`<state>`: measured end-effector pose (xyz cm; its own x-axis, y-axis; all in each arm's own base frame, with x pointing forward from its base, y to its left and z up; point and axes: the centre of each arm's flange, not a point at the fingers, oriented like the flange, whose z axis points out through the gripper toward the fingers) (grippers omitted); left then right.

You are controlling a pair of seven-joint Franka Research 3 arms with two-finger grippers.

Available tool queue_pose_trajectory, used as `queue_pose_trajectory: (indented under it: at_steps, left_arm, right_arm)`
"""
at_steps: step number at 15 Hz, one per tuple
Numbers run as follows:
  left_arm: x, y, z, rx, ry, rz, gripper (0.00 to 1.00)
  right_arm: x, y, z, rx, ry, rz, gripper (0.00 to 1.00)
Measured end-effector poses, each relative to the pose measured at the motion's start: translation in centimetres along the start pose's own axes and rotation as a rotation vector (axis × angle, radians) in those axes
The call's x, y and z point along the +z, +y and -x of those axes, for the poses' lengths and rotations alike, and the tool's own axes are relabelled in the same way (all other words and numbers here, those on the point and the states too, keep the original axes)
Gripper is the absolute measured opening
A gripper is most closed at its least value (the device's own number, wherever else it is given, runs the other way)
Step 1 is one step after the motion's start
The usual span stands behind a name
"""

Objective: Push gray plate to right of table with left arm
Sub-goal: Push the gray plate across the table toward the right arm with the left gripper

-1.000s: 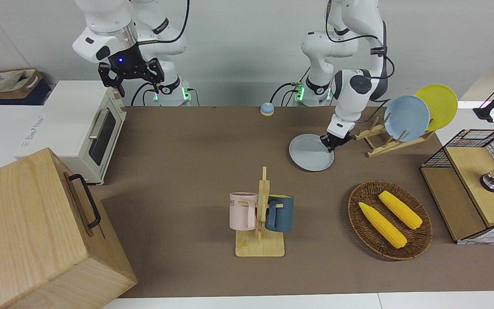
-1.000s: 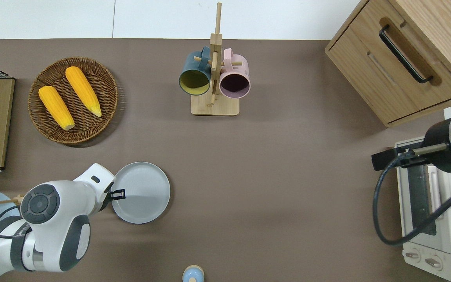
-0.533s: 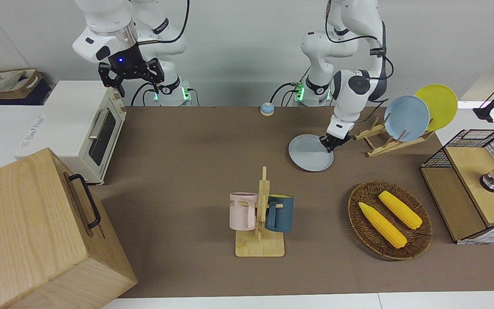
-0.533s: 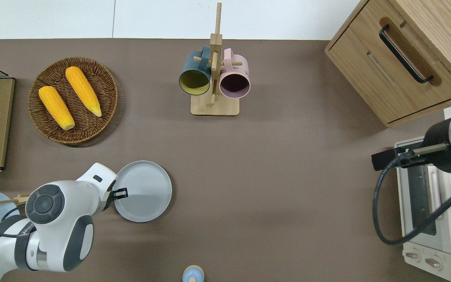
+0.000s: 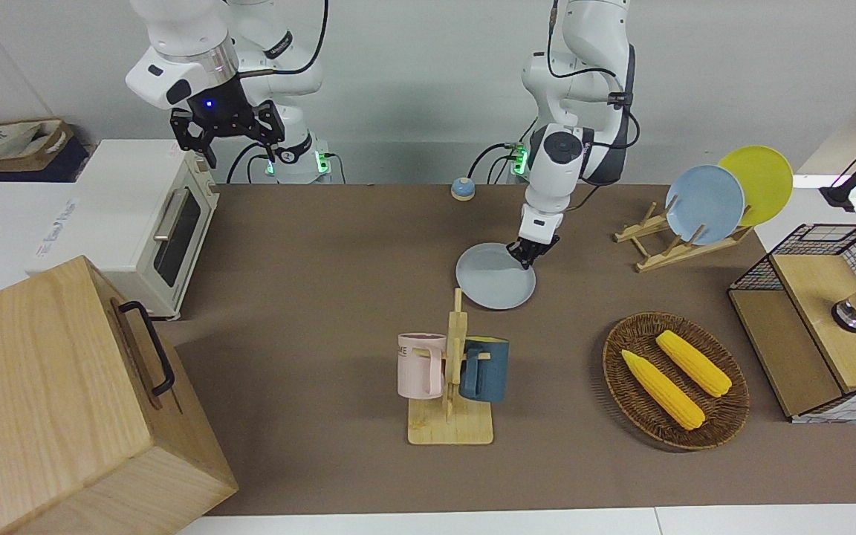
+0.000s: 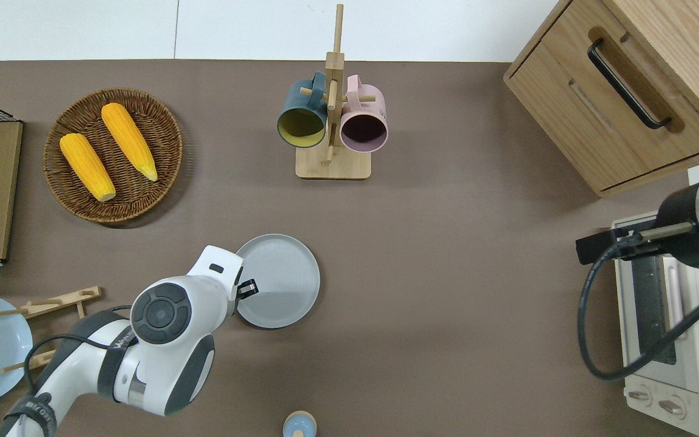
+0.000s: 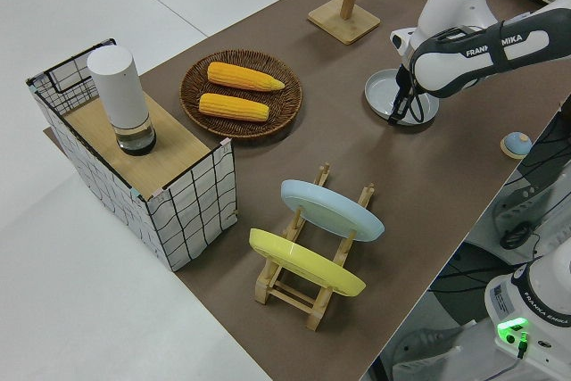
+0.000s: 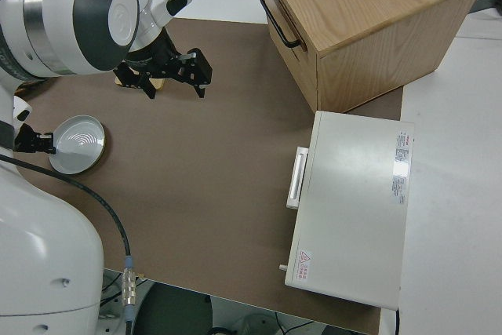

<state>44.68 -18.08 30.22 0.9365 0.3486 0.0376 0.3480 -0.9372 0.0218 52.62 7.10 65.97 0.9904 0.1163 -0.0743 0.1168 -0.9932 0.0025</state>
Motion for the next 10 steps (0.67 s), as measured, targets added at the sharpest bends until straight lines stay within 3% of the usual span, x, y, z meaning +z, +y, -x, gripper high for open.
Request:
queue_pose_trajectory:
  at_steps: [7, 10]
  left_arm:
    - [0.0, 8.2, 3.1, -0.115, 0.013, 0.0, 0.04]
    - [-0.7, 12.3, 4.3, -0.145, -0.005, -0.023, 0.04]
  right_arm:
    - [0.0, 0.0, 0.0, 0.0, 0.0, 0.0, 0.99]
    - [0.0, 0.0, 0.0, 0.0, 0.0, 0.0, 0.99]
